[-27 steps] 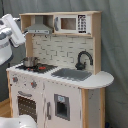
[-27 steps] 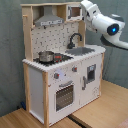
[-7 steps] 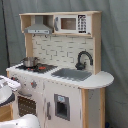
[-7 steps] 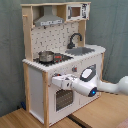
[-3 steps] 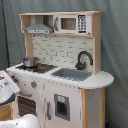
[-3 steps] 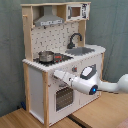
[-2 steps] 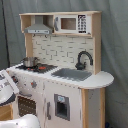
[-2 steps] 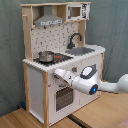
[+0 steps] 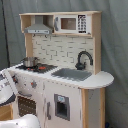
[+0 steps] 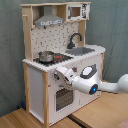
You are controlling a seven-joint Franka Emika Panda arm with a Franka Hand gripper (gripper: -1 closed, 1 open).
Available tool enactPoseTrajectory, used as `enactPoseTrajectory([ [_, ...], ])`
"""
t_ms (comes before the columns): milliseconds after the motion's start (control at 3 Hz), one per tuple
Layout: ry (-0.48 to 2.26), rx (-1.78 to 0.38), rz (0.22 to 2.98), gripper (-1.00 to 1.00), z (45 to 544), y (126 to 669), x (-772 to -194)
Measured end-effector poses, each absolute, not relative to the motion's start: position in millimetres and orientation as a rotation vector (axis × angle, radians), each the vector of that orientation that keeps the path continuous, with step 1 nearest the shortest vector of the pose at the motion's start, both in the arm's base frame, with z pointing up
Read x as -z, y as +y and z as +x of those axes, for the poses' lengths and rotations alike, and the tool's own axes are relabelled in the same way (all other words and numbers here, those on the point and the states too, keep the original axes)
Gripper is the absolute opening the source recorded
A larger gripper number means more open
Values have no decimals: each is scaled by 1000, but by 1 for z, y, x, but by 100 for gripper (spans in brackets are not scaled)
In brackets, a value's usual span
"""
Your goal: Play with the kitchen
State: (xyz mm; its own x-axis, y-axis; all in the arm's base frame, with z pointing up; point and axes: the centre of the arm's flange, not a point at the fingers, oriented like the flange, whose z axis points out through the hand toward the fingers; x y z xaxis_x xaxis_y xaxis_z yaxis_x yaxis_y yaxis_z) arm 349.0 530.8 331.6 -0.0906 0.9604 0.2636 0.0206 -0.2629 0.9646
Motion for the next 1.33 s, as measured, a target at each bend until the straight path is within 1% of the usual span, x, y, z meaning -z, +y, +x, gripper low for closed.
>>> enactPoseTrajectory([
  [667, 1028, -1619, 1524, -100, 349, 531, -332],
  [1000, 1032, -1619, 1517, -100, 348, 532, -330],
  [1333, 1034, -1620, 1515, 100, 348, 532, -330],
])
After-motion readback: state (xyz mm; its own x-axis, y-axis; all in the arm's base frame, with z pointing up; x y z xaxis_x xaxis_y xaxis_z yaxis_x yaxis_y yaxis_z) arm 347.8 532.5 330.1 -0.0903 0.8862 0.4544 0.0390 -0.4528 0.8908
